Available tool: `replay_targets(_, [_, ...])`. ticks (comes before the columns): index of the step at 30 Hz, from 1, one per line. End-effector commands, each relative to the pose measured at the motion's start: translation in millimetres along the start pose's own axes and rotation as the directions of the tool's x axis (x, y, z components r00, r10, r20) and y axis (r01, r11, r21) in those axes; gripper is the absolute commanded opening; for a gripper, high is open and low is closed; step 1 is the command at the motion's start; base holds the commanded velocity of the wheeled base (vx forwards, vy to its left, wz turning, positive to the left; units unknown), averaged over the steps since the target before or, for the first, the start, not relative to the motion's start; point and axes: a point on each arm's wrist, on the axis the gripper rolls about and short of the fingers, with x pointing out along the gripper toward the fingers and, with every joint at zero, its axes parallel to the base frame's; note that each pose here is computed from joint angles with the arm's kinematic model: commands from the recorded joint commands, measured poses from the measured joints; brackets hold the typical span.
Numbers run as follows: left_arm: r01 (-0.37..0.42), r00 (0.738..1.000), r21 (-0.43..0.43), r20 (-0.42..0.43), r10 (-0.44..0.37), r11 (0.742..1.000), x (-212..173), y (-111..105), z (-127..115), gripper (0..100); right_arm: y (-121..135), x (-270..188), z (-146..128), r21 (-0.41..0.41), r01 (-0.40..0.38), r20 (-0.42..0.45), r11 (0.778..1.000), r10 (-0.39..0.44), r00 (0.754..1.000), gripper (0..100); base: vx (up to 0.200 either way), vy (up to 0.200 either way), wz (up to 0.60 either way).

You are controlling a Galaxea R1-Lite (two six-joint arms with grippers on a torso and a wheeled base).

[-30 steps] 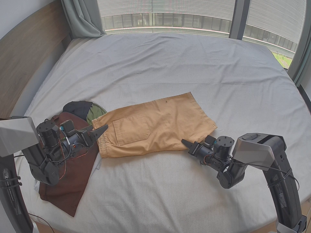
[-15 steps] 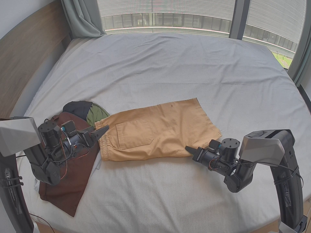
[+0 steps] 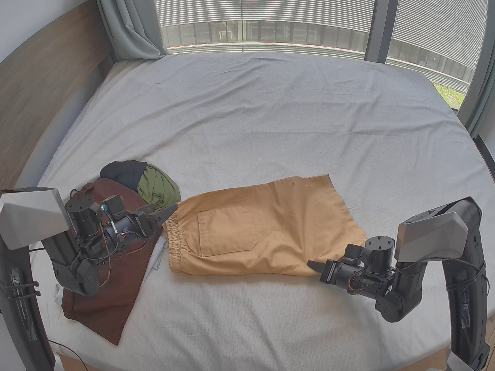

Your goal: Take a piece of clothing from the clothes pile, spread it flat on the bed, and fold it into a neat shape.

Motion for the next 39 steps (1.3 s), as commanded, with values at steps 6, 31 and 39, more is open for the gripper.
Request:
replay_targets(6, [0.014,1.000,0.002,-0.003,-0.014,1.000,2,-4,-1,100,6,-25,-7,-0.051,0.031,-0.050,0.998,-0.034,0.998,0,0.000,0.000,0.00])
replay_targets(31, [0.068,0.997,-0.008,-0.046,-0.068,0.998,0,-9,-7,100,17,-51,-6,-0.048,0.028,-0.078,0.998,-0.031,0.996,100,0.000,0.000,0.00])
replay_targets(39, [0.107,0.993,-0.008,-0.053,-0.108,0.994,-3,-9,-4,100,34,-84,-6,-0.085,-0.085,-0.158,0.993,0.071,0.985,100,0.000,0.000,0.00])
